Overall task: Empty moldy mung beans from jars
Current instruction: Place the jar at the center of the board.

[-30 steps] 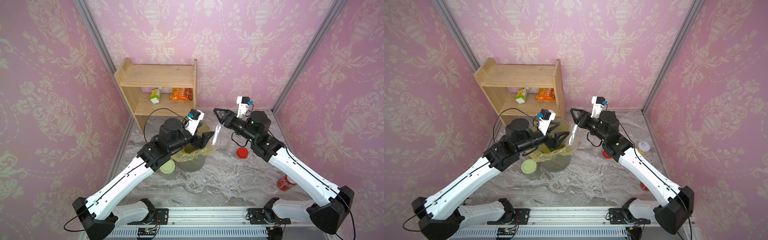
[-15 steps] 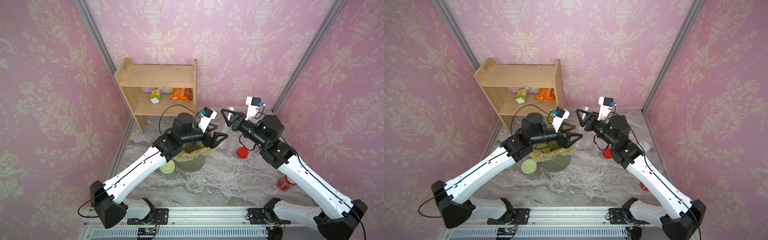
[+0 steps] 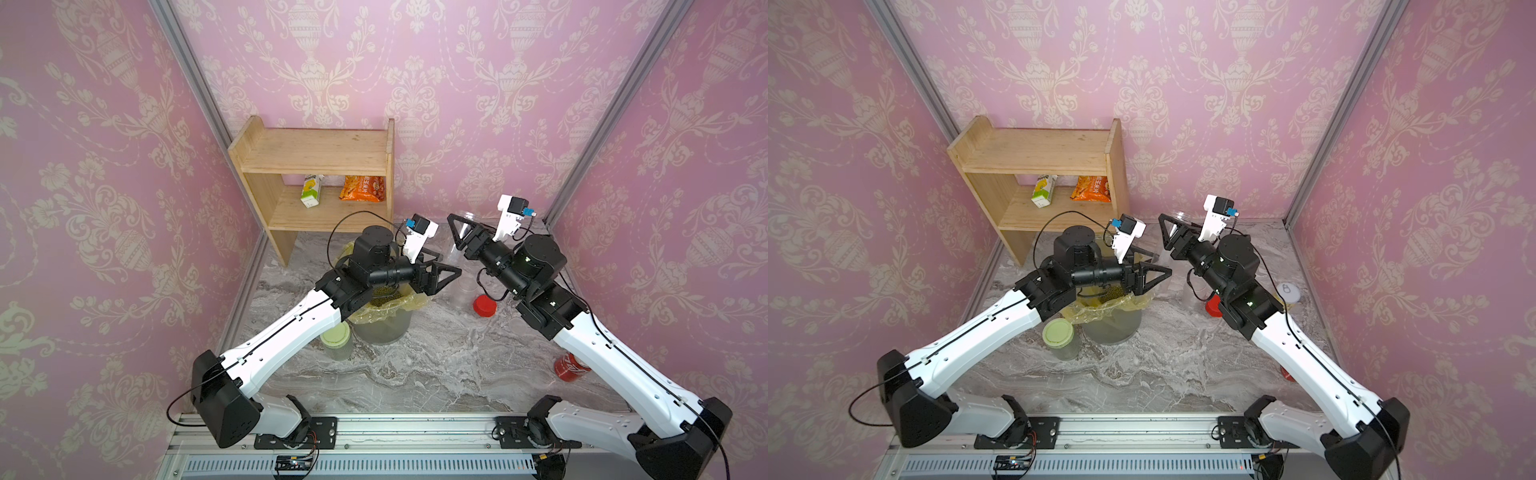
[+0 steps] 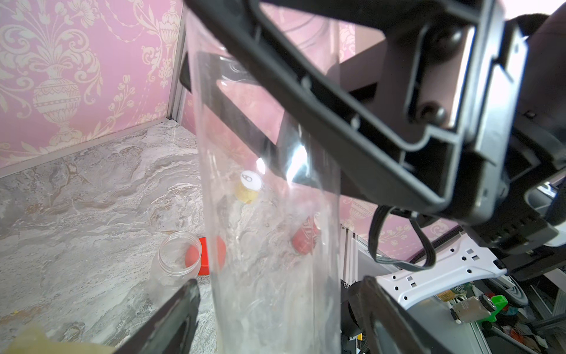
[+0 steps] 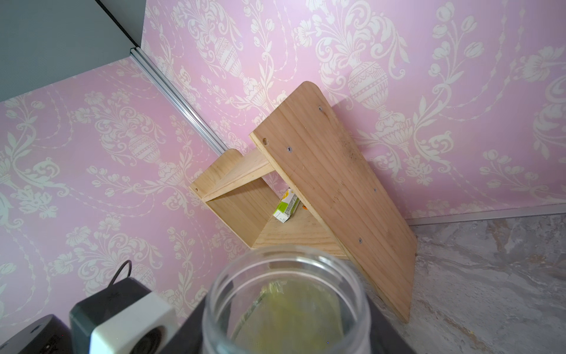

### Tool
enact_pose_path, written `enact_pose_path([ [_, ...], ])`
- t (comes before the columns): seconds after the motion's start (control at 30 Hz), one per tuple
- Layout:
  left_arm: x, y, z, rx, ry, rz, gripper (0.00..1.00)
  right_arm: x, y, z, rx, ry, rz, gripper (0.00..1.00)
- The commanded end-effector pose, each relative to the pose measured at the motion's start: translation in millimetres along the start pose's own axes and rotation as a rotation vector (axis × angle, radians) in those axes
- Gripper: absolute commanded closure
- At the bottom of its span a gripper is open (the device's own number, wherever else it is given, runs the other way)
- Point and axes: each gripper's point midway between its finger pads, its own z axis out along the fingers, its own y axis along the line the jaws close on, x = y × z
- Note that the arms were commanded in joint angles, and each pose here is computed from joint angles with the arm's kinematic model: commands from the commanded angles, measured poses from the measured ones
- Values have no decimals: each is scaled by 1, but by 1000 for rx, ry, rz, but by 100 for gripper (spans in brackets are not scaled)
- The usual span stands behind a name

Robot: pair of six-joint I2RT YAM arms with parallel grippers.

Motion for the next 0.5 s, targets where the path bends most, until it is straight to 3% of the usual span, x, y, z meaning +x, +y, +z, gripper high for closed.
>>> enact_pose_path([
  [0.0, 8, 2, 6, 29, 28, -36, 17, -19, 8, -6, -17, -74, 5, 48],
  [0.23, 17, 11, 8, 5, 35, -57, 18, -23, 6, -5, -10, -87, 16, 47],
  [0.47, 13, 17, 2, -45, -5, -19, 31, -19, 2, -1, -3, -79, 39, 46],
])
